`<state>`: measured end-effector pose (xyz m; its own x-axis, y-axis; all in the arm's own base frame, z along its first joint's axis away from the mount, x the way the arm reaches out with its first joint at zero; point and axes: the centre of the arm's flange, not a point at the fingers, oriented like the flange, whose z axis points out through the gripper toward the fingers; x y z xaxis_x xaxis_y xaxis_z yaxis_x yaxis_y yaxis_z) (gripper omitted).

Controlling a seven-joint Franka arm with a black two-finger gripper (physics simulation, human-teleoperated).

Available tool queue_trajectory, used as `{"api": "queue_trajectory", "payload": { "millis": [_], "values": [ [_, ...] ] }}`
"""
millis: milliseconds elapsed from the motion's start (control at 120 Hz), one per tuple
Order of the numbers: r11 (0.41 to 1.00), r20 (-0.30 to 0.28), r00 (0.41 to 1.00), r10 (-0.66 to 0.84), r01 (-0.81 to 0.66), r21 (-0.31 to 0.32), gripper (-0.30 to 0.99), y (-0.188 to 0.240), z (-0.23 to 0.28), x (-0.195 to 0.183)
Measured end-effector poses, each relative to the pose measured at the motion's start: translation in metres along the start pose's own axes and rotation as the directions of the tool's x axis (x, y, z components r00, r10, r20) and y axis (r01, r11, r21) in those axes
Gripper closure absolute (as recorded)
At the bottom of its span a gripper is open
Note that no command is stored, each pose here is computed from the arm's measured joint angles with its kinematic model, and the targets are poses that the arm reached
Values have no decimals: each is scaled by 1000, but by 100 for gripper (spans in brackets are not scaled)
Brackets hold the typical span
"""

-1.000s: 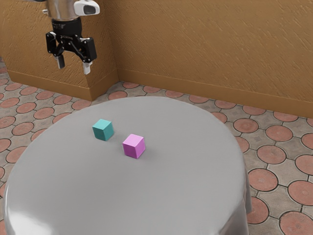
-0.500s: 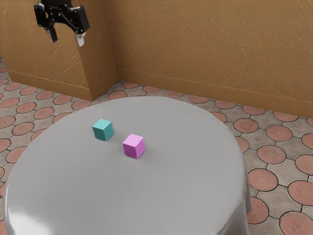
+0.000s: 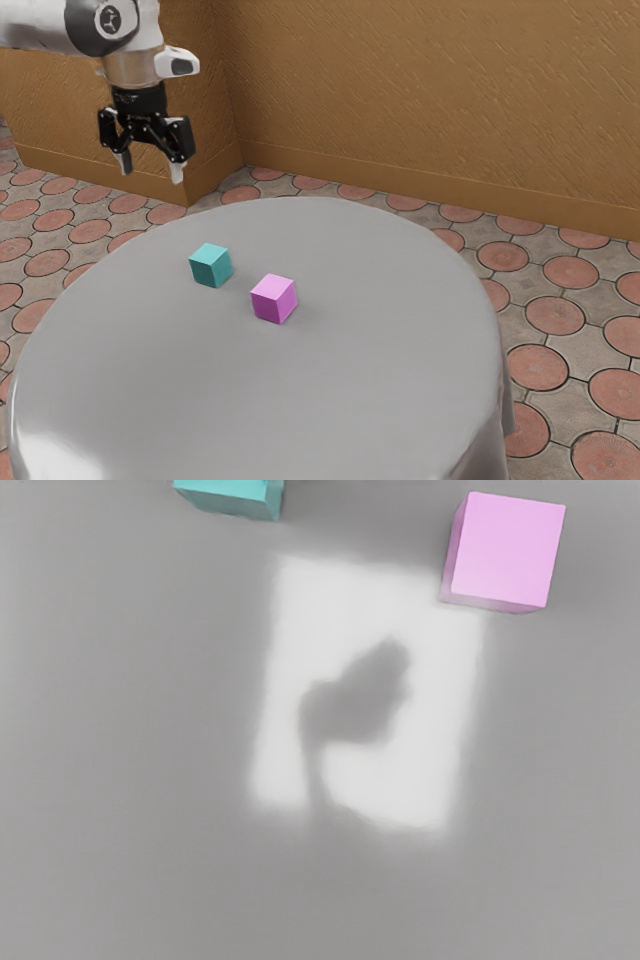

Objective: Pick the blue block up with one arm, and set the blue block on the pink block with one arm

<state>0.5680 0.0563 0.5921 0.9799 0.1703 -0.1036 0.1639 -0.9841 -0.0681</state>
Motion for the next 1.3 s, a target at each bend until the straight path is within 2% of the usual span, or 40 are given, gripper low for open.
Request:
{"api": "queue_trajectory", "payload": {
  "millis": [125, 267, 775, 1058, 1300],
  "values": [
    [1000, -24, 1000, -9, 9, -3, 0, -10, 24, 13],
    [1000, -24, 1000, -14, 14, 0, 0, -31, 66, 35],
    [982, -84, 979, 187, -184, 48, 0, -49, 137, 104],
    [969, -70, 967, 247, -245, 37, 0, -68, 170, 121],
    [956, -77, 953, 294, -293, 22, 0, -67, 185, 128]
  ]
}}
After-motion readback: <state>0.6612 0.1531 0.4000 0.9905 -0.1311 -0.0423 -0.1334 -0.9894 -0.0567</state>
